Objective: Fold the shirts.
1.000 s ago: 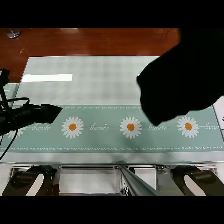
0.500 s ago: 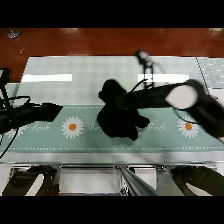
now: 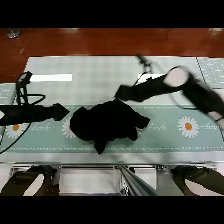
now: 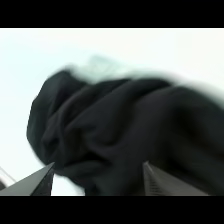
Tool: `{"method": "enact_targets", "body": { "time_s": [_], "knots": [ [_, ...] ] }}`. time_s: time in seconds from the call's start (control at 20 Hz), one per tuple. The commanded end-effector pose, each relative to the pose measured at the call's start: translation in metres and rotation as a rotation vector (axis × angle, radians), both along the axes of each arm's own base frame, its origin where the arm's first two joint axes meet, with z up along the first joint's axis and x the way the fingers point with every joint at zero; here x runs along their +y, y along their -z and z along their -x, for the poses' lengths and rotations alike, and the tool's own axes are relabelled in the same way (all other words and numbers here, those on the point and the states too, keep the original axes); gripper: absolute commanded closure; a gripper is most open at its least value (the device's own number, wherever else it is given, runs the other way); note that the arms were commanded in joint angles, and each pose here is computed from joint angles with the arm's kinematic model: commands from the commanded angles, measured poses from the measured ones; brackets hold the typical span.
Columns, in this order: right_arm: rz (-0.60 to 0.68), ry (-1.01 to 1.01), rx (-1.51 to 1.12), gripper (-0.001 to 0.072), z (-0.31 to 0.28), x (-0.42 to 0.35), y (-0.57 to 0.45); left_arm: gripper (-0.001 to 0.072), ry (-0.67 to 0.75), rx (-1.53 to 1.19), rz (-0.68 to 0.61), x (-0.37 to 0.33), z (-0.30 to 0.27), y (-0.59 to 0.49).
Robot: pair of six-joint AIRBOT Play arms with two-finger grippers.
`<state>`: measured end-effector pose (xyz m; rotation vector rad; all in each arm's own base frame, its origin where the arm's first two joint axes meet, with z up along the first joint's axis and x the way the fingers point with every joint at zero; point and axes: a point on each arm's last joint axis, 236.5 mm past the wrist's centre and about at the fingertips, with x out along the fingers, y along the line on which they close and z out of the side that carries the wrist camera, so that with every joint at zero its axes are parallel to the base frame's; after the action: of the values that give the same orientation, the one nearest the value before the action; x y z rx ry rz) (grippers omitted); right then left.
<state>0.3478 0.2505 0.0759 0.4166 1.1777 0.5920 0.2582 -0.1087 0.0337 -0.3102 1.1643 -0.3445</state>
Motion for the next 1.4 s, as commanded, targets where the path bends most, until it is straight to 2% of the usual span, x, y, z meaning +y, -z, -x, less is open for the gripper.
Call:
{"method": "enact_targets", "body": {
  "time_s": [0.0, 0.1, 0.2, 0.25, 0.35, 0.45, 0.5, 0.65, 0.75, 0.8, 0.85, 0.9, 1.15, 1.35],
  "knots": [
    [0.267, 0.223, -0.044, 0.0077, -0.003, -0.177, -0.031, 0.0006, 0.076, 0.232, -0.011, -0.003, 0.033, 0.042],
    [0.417, 0.398, 0.041, 0.0077, 0.038, -0.278, -0.017, 0.0006, 0.061, 0.315, -0.011, -0.002, 0.05, 0.073],
    [0.348, 0.635, 0.093, 0.0078, 0.068, -0.315, 0.015, 0.0006, 0.013, 0.379, 0.051, -0.007, 0.064, 0.1],
    [0.238, 0.696, 0.097, 0.0079, 0.074, -0.304, 0.035, 0.0006, -0.044, 0.388, 0.123, -0.013, 0.064, 0.108],
    [0.063, 0.664, 0.115, 0.0079, 0.084, -0.26, 0.069, 0.0006, -0.171, 0.334, 0.327, -0.03, 0.051, 0.112],
    [-0.04, 0.593, 0.161, 0.0079, 0.097, -0.223, 0.091, 0.0006, -0.218, 0.253, 0.535, -0.049, 0.039, 0.101],
    [-0.052, 0.566, 0.184, 0.0079, 0.104, -0.213, 0.1, 0.0006, -0.195, 0.247, 0.575, -0.057, 0.042, 0.1],
    [-0.032, 0.53, 0.185, 0.0079, 0.106, -0.199, 0.112, 0.0007, -0.06, 0.243, 0.582, -0.079, 0.056, 0.105],
    [-0.03, 0.534, 0.172, 0.0079, 0.101, -0.193, 0.111, 0.0011, -0.042, 0.179, 0.652, -0.092, 0.044, 0.094],
    [-0.03, 0.533, 0.174, 0.0079, 0.099, -0.189, 0.112, 0.0085, -0.061, 0.168, 0.679, -0.094, 0.036, 0.09],
    [-0.032, 0.525, 0.182, 0.0079, 0.098, -0.184, 0.114, 0.0547, -0.049, 0.169, 0.682, -0.095, 0.032, 0.089],
    [-0.045, 0.506, 0.201, 0.0079, 0.098, -0.174, 0.117, 0.0682, -0.013, 0.156, 0.688, -0.098, 0.03, 0.085],
    [-0.192, 0.428, 0.261, 0.0079, 0.081, -0.108, 0.129, 0.0679, 0.069, 0.112, 0.733, -0.106, 0.017, 0.059],
    [-0.188, 0.359, 0.316, 0.0079, 0.071, -0.07, 0.147, 0.0679, 0.072, 0.108, 0.734, -0.106, 0.016, 0.057]
  ]
}}
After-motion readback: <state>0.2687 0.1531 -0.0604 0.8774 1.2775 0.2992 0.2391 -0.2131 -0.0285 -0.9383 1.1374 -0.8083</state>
